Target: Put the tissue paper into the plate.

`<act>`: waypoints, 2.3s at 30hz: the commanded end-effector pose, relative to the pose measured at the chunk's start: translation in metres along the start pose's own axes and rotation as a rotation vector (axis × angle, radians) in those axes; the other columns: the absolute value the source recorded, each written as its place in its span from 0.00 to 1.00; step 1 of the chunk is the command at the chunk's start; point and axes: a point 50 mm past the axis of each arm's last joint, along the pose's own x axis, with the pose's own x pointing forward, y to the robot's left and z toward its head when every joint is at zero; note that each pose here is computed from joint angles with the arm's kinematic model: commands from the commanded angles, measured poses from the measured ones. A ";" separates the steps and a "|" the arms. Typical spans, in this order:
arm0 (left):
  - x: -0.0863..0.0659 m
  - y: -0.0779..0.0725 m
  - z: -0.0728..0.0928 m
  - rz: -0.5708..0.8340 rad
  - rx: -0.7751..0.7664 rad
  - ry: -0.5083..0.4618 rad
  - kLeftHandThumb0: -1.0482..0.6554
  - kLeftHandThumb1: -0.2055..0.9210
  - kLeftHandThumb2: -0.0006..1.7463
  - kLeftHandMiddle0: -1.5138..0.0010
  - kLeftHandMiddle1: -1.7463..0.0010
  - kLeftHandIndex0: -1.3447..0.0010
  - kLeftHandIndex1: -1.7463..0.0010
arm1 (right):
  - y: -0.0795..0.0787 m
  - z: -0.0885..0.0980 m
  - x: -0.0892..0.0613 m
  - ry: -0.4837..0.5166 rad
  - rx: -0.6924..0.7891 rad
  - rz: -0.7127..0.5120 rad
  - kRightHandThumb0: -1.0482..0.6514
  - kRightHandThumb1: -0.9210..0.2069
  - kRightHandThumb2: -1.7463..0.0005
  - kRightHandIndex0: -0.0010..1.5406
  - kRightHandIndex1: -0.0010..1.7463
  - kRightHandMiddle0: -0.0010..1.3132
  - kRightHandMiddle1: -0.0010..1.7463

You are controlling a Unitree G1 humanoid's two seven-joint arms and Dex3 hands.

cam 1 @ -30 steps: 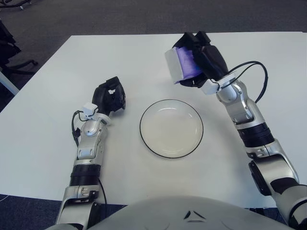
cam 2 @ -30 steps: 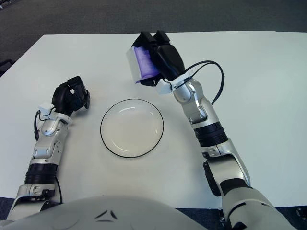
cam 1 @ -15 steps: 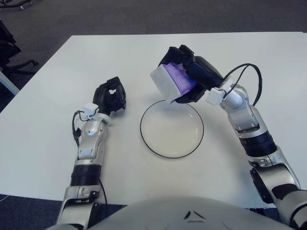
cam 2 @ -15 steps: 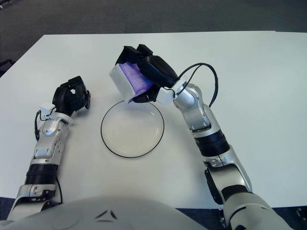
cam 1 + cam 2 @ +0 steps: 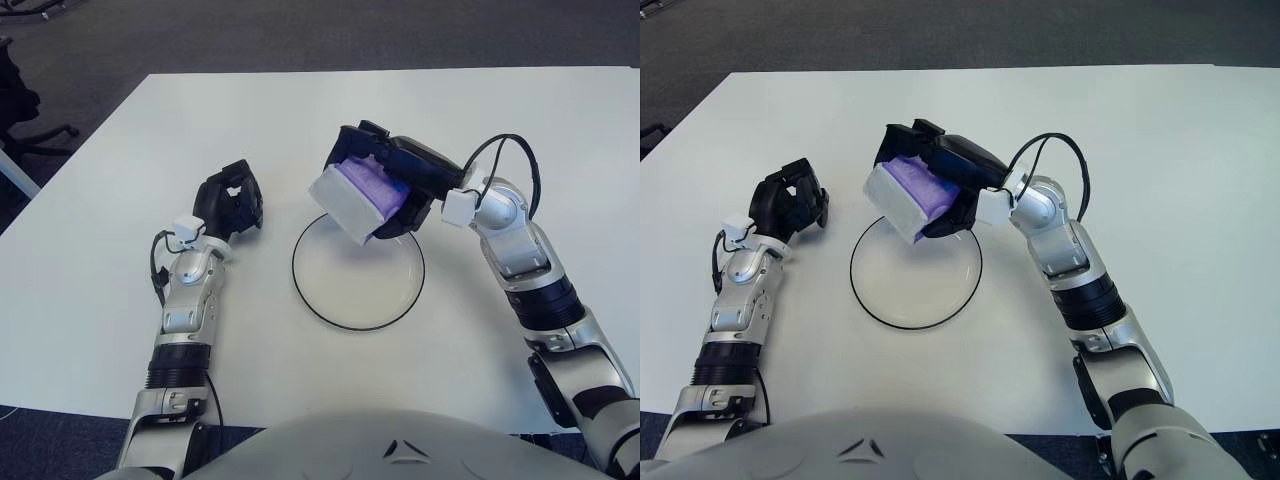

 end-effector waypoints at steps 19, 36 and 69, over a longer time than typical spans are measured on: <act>-0.029 -0.005 -0.050 0.072 -0.060 0.207 0.36 0.73 0.61 0.09 0.00 0.17 0.00 | 0.014 0.011 -0.006 0.006 0.177 0.143 0.46 0.36 0.41 0.26 0.96 0.32 0.97; -0.030 -0.004 -0.055 0.080 -0.076 0.240 0.36 0.74 0.61 0.13 0.00 0.22 0.00 | 0.015 0.017 -0.008 -0.082 0.208 0.225 0.13 0.21 0.64 0.01 0.42 0.00 0.63; -0.028 -0.004 -0.055 0.148 0.008 0.240 0.37 0.68 0.62 0.13 0.00 0.20 0.00 | -0.001 0.027 -0.019 -0.077 -0.093 0.355 0.03 0.10 0.85 0.00 0.00 0.00 0.03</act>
